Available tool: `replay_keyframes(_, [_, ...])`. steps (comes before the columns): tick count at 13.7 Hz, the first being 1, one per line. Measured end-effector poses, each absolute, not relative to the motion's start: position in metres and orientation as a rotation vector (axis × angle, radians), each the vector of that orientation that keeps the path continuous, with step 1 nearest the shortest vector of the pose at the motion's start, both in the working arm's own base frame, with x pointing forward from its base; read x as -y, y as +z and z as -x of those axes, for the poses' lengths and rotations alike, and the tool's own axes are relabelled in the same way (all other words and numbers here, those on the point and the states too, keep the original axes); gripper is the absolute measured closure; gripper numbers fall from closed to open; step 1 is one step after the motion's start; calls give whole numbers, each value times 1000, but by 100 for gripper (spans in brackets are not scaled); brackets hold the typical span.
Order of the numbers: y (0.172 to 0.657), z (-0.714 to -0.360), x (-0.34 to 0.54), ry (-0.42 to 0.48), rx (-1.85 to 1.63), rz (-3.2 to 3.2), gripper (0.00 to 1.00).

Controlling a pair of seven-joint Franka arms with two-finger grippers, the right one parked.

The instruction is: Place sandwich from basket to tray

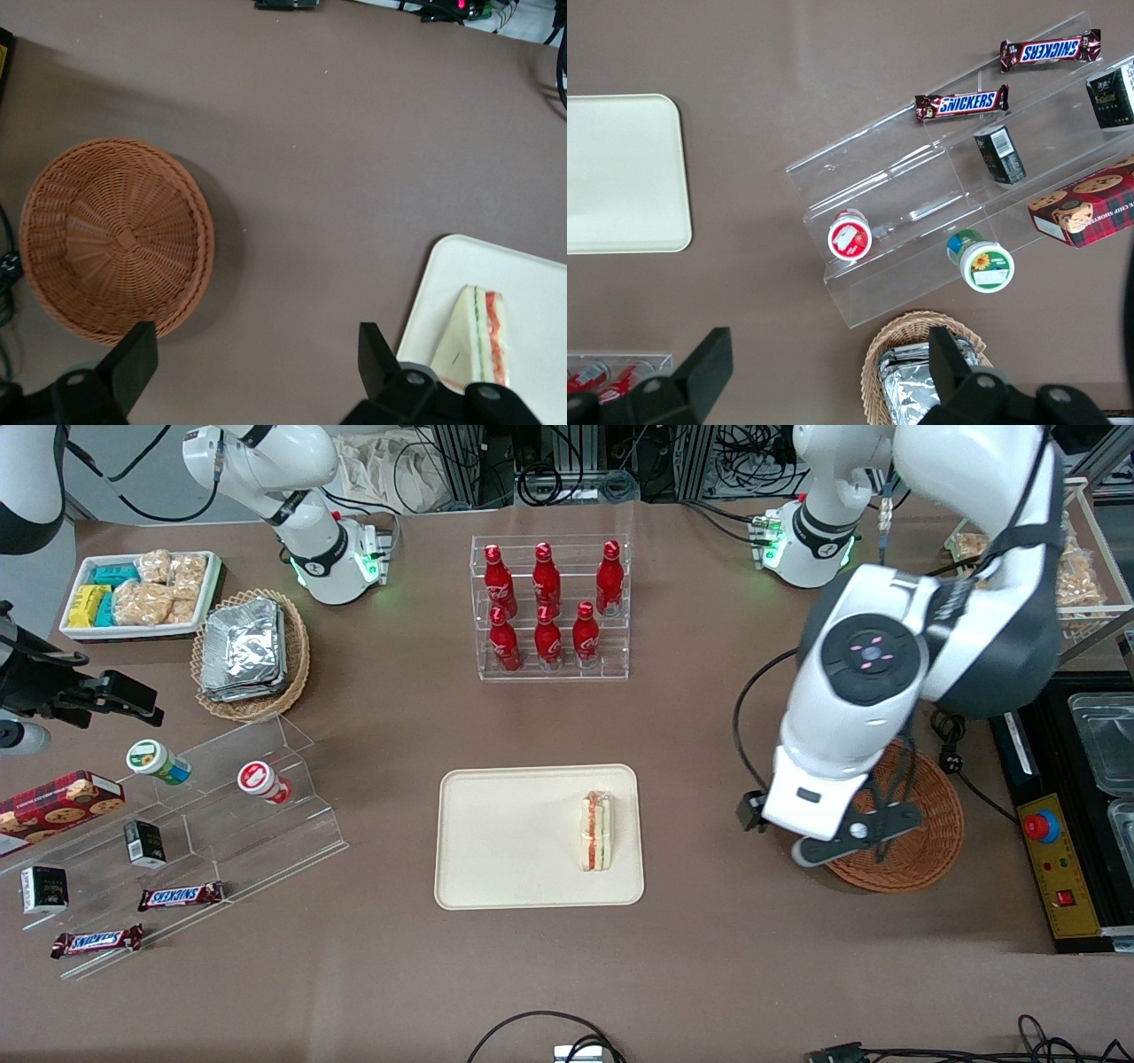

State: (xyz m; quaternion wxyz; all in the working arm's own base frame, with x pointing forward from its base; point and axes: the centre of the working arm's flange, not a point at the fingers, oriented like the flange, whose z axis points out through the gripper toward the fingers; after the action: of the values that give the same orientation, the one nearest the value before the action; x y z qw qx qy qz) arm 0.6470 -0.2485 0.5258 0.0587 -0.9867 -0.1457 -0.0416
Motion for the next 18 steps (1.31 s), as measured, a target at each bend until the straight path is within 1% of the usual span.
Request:
replay_keyframes(3, [549, -644, 216, -77, 397, 3010, 0])
replay_keyframes(5, [561, -642, 190, -32, 301, 3031, 0])
replay_keyframes(7, [574, -633, 169, -16, 192, 3038, 0])
replay_keyframes(9, [591, -617, 153, -18, 113, 3024, 0])
replay_keyframes(12, [613, -584, 120, 15, 41, 3070, 0])
replay_keyframes(14, [629, -564, 90, 10, 17, 3098, 0])
replay_keyframes(16, [636, -546, 81, 7, 18, 3100, 0])
replay_keyframes(18, [634, -533, 75, 33, 36, 3123, 0])
